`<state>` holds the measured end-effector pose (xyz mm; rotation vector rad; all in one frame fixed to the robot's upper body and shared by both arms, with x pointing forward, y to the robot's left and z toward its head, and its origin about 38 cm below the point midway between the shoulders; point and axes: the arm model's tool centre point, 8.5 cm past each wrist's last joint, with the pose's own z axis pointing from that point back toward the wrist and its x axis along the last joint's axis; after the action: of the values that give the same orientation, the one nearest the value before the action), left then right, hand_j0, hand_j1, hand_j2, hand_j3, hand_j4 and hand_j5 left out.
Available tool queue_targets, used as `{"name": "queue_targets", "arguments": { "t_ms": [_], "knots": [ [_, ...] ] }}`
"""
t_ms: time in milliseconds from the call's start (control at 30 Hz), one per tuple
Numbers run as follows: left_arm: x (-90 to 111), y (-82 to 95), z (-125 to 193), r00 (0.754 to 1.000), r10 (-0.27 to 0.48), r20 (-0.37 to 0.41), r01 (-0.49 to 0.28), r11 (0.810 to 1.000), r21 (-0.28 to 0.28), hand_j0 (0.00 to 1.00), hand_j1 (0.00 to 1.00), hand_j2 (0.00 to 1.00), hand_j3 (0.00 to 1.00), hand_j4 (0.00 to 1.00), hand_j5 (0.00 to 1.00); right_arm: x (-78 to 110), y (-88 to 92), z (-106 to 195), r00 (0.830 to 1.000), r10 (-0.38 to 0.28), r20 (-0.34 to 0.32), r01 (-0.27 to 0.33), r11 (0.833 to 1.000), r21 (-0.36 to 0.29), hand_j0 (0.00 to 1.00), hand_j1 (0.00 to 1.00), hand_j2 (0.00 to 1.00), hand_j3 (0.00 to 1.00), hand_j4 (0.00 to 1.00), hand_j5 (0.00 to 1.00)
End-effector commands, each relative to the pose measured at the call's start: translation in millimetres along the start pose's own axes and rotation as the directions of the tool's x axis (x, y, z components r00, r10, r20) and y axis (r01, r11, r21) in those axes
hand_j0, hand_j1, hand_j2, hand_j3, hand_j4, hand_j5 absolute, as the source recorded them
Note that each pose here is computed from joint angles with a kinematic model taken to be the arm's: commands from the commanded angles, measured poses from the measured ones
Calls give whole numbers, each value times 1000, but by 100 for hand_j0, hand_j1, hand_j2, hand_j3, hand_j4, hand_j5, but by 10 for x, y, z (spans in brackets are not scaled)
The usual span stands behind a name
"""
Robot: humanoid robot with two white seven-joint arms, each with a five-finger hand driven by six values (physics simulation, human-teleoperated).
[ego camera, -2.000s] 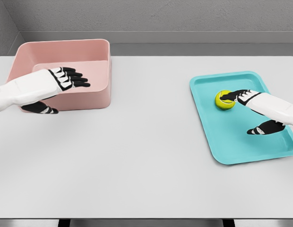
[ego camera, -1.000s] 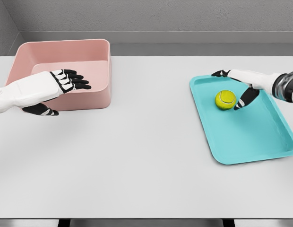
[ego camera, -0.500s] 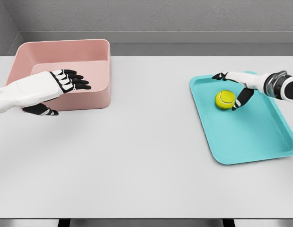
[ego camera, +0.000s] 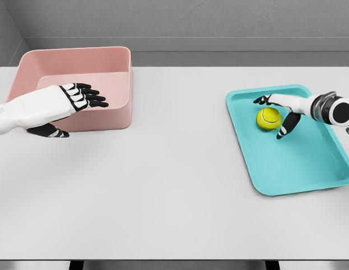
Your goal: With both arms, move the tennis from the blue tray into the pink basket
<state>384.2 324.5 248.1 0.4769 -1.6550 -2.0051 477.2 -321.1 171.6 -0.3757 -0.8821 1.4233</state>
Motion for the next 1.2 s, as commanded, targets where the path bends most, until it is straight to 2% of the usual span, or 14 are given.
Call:
{"name": "queue_targets", "arguments": {
  "t_ms": [0,67,200,300,500,633,733,900,1067,1167],
  "knots": [
    [-3,4,4,1000,2,-1,-2,1000,2,100,100,100,100,100,100,-21,8,-6,1000,13,-12,-13,1000,0,83,83,83,83,83,83],
    [-3,4,4,1000,2,-1,-2,1000,2,100,100,100,100,100,100,-15,13,-7,1000,15,-10,-15,1000,1,73,73,73,73,73,73],
    [-4,1,3,1000,-3,-3,3,1000,-2,100,100,100,100,100,100,-14,37,-18,1000,20,-12,-20,1000,9,63,63,63,63,63,63],
    [-3,1,4,1000,-2,-2,2,1000,-1,100,100,100,100,100,100,-14,34,-16,999,30,-17,-30,1000,6,60,60,60,60,60,60],
    [-4,1,3,1000,-3,-3,3,1000,-2,100,100,100,100,100,100,14,-4,-3,999,37,-11,-37,999,-2,60,60,60,60,60,60],
    [-4,1,3,1000,-3,-3,3,1000,-2,100,100,100,100,100,100,79,-105,33,999,51,2,-51,998,-24,60,60,60,60,60,60],
    [0,3,2,1000,-4,-2,4,1000,-1,100,100,100,100,100,100,167,-180,104,997,72,23,-71,996,-45,60,60,60,60,60,60],
    [6,0,0,1000,-2,0,2,1000,-1,100,100,100,100,100,100,346,-197,171,991,110,71,-105,993,-59,58,58,58,58,58,58],
    [6,1,0,1000,-2,0,2,1000,1,100,100,100,100,100,100,631,-162,257,976,163,147,-154,986,-69,57,57,57,57,57,57],
    [6,1,0,1000,-2,0,2,1000,1,100,100,100,100,100,100,839,-123,334,959,199,201,-188,980,-71,58,58,58,58,58,58]
  ]
}}
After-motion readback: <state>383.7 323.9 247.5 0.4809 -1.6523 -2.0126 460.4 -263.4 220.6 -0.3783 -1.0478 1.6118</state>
